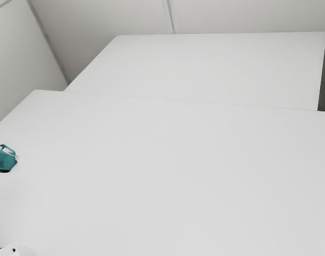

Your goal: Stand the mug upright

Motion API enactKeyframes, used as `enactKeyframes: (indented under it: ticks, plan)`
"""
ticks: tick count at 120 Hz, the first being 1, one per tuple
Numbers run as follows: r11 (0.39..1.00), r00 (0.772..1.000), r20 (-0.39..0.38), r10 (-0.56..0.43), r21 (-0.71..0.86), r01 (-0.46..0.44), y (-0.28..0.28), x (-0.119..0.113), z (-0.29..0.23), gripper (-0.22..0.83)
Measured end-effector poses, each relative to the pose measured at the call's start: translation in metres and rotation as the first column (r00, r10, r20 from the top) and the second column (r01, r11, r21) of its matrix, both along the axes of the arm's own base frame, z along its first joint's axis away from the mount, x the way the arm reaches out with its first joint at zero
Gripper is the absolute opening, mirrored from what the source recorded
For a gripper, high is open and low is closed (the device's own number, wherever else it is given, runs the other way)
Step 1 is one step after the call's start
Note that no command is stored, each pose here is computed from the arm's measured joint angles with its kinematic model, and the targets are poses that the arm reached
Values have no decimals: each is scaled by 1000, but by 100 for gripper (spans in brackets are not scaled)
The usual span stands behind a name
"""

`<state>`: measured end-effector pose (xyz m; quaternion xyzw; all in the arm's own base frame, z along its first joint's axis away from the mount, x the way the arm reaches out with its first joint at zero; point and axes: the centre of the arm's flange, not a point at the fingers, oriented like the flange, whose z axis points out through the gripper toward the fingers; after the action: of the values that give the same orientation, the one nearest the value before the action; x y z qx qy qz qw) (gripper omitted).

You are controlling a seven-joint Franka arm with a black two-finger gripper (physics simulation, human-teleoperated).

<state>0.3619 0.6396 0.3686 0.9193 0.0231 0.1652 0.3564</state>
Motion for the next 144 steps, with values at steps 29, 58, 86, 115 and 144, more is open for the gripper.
enactKeyframes:
  ticks: [29, 58, 86, 115, 144]
  plan:
    - [1000, 999, 53, 12, 4, -13, 9, 2, -30, 62]
    - [997, 994, 97, 44, 54, -49, 20, 10, -51, 62]
    - [996, 992, 114, 63, 52, -69, 22, 12, -70, 62]
    - [999, 993, 110, 43, -6, -43, 14, 11, -84, 62]
    - [997, 994, 113, -2, -78, 11, 1, 12, -86, 61]
